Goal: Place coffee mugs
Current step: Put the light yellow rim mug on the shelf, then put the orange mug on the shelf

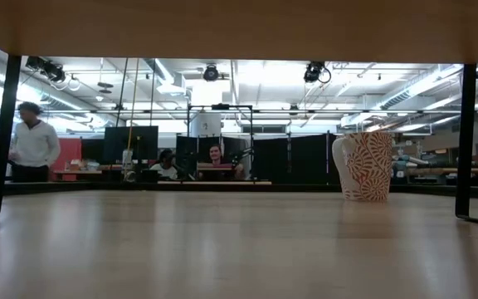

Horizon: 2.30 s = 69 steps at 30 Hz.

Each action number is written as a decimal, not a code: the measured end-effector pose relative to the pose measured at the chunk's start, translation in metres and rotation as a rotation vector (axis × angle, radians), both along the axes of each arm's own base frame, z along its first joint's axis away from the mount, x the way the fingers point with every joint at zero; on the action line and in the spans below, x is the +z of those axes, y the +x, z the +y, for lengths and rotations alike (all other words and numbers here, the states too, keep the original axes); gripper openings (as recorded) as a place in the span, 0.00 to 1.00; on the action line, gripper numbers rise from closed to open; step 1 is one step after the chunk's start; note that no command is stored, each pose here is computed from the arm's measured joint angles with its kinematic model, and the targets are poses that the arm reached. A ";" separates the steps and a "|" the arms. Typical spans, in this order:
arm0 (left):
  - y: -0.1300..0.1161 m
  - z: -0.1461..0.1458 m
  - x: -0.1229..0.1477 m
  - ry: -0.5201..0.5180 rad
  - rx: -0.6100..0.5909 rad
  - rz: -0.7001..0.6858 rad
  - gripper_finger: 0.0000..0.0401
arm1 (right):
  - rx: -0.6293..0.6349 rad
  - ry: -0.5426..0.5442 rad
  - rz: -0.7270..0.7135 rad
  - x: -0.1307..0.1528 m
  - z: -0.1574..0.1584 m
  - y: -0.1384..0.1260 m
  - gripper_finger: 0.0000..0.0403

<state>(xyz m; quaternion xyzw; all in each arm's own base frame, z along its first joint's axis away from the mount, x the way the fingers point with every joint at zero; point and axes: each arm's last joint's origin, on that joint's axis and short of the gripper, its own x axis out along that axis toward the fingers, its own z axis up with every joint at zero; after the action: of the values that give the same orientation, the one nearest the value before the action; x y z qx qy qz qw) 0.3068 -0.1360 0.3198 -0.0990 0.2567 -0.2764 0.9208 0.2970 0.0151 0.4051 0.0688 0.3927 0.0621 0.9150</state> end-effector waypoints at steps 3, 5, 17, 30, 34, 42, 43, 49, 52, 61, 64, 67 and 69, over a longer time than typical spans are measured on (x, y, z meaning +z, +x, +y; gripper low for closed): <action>-0.001 -0.003 0.000 0.000 -0.009 0.000 0.53 | 0.000 0.000 0.000 0.000 0.000 0.000 0.16; -0.002 -0.004 0.000 0.000 -0.013 0.000 0.53 | 0.000 0.000 0.000 0.000 0.000 0.000 0.16; -0.002 -0.004 0.000 -0.012 -0.031 0.006 0.53 | 0.000 0.000 0.000 0.000 0.000 0.000 0.16; 0.000 0.000 0.001 -0.007 -0.019 -0.007 0.53 | 0.000 0.001 0.000 0.000 0.000 0.000 0.16; 0.000 0.014 0.008 0.025 0.047 -0.054 0.53 | 0.001 0.000 0.001 0.000 0.000 0.000 0.16; -0.008 0.066 0.034 0.068 0.179 -0.148 0.53 | -0.037 -0.042 0.052 -0.004 -0.013 -0.004 0.16; -0.011 0.073 0.038 0.094 0.203 -0.166 0.53 | -0.052 -0.052 0.062 -0.005 -0.018 -0.004 0.16; -0.025 0.124 0.049 0.242 0.372 -0.193 0.53 | -0.127 -0.093 0.079 -0.006 -0.051 -0.008 0.16; -0.033 0.147 0.052 0.260 0.453 -0.167 0.53 | -0.190 -0.095 0.083 -0.006 -0.069 -0.010 0.16; -0.041 0.187 0.053 0.277 0.598 -0.142 0.53 | -0.301 -0.057 0.091 -0.006 -0.089 -0.015 0.16; -0.042 0.193 0.053 0.279 0.621 -0.138 0.53 | -0.304 -0.060 0.083 -0.006 -0.089 -0.015 0.16; -0.043 0.197 0.052 0.281 0.636 -0.129 0.53 | -0.332 -0.064 0.085 -0.006 -0.090 -0.015 0.16; -0.044 0.200 0.052 0.281 0.645 -0.127 0.53 | -0.345 -0.062 0.086 -0.006 -0.090 -0.015 0.17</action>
<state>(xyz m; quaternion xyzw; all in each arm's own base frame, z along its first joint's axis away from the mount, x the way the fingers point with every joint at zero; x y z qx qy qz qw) 0.2629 0.0637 0.3717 -0.0298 0.1901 0.0609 0.9794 0.2823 -0.0752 0.3996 0.1095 0.4153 -0.1112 0.8962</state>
